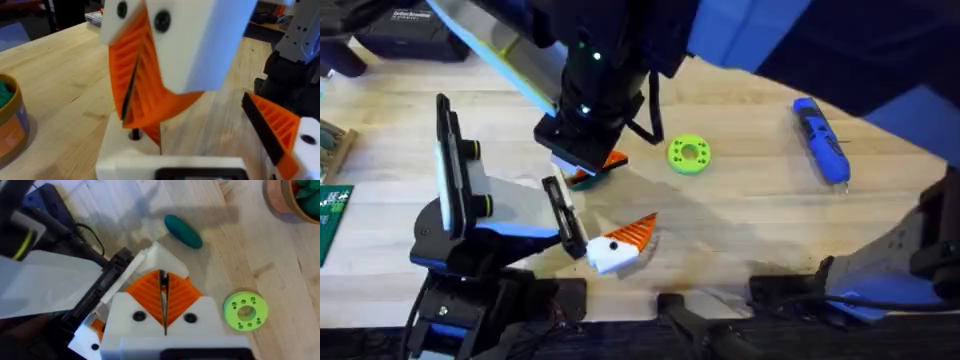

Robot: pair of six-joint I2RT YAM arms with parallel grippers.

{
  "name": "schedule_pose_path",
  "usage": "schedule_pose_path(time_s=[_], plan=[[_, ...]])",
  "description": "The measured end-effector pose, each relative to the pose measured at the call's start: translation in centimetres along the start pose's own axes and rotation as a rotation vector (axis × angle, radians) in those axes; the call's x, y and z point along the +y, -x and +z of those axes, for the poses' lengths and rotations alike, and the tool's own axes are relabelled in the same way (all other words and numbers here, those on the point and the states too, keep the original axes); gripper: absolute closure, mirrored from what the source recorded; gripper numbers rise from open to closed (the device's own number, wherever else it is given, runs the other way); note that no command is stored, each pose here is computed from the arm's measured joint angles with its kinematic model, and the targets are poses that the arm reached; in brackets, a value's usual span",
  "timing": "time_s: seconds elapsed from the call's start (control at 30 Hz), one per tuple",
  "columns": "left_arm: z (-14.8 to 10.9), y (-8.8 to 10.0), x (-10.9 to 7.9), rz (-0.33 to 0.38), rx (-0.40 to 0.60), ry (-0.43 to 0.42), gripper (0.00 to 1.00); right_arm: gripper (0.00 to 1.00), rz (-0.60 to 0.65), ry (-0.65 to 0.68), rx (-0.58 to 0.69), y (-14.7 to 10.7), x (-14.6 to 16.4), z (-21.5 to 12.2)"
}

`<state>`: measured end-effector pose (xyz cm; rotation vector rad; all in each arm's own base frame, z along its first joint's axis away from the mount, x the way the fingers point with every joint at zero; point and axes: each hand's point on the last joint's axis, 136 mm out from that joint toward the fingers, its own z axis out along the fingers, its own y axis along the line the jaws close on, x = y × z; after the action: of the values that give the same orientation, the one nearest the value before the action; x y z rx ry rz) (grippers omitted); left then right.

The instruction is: Pick up the gripper from the table and insert it into the empty holder that is missing its gripper. Then pick up a screw, insert it into the mounting hole, and use the screwdriver to tighten it. Finally, clean up the table by picking up the vegetable and placing it into the bucket.

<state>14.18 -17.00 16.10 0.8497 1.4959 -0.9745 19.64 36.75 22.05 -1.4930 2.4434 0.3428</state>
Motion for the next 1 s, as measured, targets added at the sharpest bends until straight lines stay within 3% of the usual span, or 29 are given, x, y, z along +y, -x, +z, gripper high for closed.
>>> schedule_pose_path(time_s=[0.73, 0.77, 0.97, 1.0], plan=[[0.0, -0.1, 0.1, -0.031, 0.004, 0.002, 0.015, 0.994, -0.006, 0.012, 0.035, -0.1, 0.0, 1.3], [0.0, -0.1, 0.1, -0.031, 0.004, 0.002, 0.015, 0.933, -0.004, 0.013, 0.039, -0.2, 0.0, 1.3], [0.0, -0.1, 0.1, -0.024, 0.003, 0.002, 0.016, 0.067, 0.048, -0.004, 0.059, -0.8, -1.8, 1.0], [0.0, -0.1, 0.1, -0.021, 0.003, 0.001, 0.016, 0.026, 0.067, -0.007, 0.058, -0.9, -2.4, 1.0]])
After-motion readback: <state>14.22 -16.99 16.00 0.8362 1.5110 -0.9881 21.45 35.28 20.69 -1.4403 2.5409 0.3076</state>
